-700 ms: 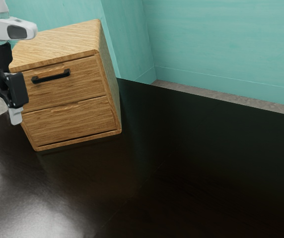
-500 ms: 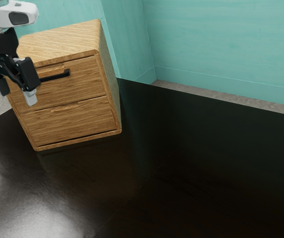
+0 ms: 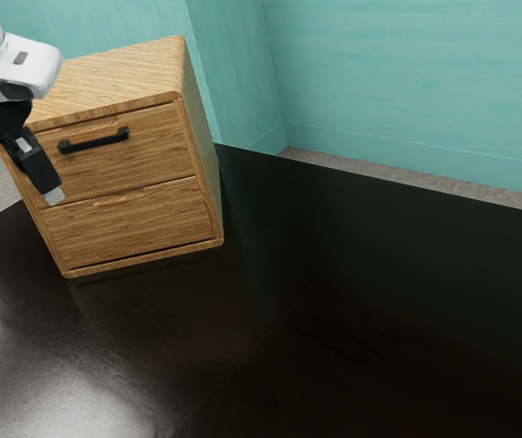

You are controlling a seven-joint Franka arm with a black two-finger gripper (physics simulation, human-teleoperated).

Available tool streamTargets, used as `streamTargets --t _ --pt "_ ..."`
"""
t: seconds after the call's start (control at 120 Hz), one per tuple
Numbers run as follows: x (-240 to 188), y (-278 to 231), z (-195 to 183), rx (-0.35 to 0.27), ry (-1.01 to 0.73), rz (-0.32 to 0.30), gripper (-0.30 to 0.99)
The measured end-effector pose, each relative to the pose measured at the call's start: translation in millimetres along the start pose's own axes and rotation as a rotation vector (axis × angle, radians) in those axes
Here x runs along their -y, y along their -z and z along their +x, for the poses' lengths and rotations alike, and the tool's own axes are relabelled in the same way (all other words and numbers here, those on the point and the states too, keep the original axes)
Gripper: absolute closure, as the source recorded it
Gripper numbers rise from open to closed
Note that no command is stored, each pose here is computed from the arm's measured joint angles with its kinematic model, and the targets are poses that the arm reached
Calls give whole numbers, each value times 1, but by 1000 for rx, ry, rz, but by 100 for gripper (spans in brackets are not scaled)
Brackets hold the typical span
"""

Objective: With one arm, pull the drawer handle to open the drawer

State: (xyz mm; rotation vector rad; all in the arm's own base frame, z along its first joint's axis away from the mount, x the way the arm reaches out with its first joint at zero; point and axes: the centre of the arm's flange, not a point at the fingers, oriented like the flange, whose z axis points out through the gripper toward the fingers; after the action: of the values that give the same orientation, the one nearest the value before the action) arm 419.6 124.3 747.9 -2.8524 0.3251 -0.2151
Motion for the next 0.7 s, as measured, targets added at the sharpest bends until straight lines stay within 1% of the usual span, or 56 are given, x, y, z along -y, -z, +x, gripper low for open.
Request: streamTargets --t 0.042,0.083,0.117,0.15,0.233,0.308,0.375,0.433,0.508,0.7 --pt "-12 -3 13 21 -87 82 0" --pt "-10 -13 19 38 -140 141 0" --pt "0 -26 18 50 -158 171 0" --pt "10 -38 17 47 -174 186 0" --pt "25 -51 20 -2 -223 189 0" --pt "26 -51 26 -79 -274 157 0" --pt "32 -51 28 -125 -311 143 0" --pt "51 -60 30 -144 -324 137 0" --pt "62 -70 39 -167 -366 149 0" --pt "62 -78 53 -197 -485 180 0"
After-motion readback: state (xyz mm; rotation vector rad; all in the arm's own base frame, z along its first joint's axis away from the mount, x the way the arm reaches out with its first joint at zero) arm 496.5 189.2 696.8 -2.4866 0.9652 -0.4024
